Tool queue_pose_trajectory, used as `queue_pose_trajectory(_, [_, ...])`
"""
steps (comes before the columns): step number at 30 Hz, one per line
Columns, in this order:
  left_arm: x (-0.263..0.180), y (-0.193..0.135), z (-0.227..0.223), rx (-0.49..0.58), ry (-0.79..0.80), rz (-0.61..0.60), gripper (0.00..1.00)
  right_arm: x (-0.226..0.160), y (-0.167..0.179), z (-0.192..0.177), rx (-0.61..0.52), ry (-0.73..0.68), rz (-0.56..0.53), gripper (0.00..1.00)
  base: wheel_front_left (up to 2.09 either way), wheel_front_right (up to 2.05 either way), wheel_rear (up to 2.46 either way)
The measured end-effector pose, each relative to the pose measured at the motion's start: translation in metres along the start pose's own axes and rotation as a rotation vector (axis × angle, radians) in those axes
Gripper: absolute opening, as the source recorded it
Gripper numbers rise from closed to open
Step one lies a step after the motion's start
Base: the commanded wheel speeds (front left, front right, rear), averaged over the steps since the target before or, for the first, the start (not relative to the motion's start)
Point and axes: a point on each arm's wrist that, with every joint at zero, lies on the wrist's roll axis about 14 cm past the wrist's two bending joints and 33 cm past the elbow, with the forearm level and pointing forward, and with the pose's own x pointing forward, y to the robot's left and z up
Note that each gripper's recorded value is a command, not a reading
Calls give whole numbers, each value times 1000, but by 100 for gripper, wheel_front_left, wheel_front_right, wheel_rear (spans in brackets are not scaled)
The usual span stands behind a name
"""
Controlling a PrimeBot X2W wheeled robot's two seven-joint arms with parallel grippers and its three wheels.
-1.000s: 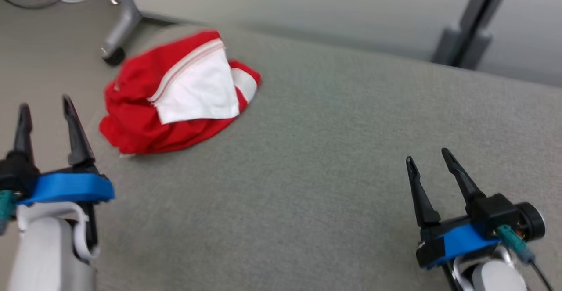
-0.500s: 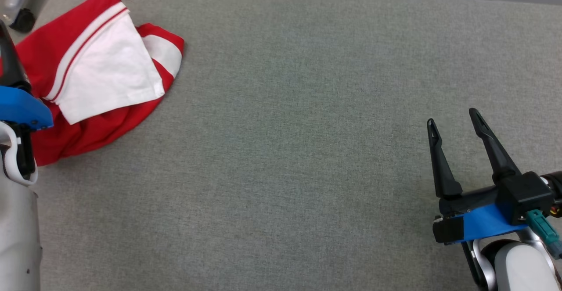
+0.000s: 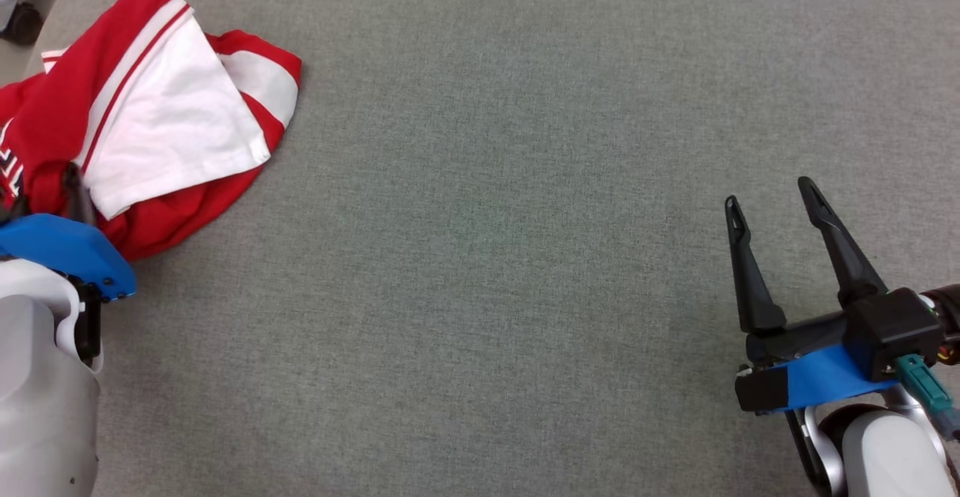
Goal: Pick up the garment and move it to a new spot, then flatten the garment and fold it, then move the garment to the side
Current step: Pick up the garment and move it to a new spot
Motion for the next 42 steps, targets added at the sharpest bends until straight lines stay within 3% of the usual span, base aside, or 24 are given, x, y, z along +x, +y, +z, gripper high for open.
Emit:
queue_pose_trajectory(6, [-4, 2, 37, -7, -131, -8, 0, -6, 2, 11, 18, -27, 3, 100, 0, 0, 0])
queue_pose_trajectory(14, [-28, -25, 161, 11, -490, -100, 0, -30, -6, 29, 55, -77, -34, 100, 0, 0, 0])
queue_pose_trajectory(18, [-59, -66, 232, 18, -708, -205, 0, -47, -18, 34, 67, -93, -77, 100, 0, 0, 0])
queue_pose_trajectory(26, [-127, -174, 317, 58, -1001, -470, 0, -82, -50, 36, 98, -113, -192, 100, 0, 0, 0])
queue_pose_trajectory(34, [-173, -290, 326, 32, -1045, -766, 0, -122, -86, 28, 115, -103, -333, 100, 0, 0, 0])
queue_pose_trajectory(42, [-190, -381, 250, 13, -864, -1019, 0, -138, -104, 26, 117, -102, -404, 100, 0, 0, 0])
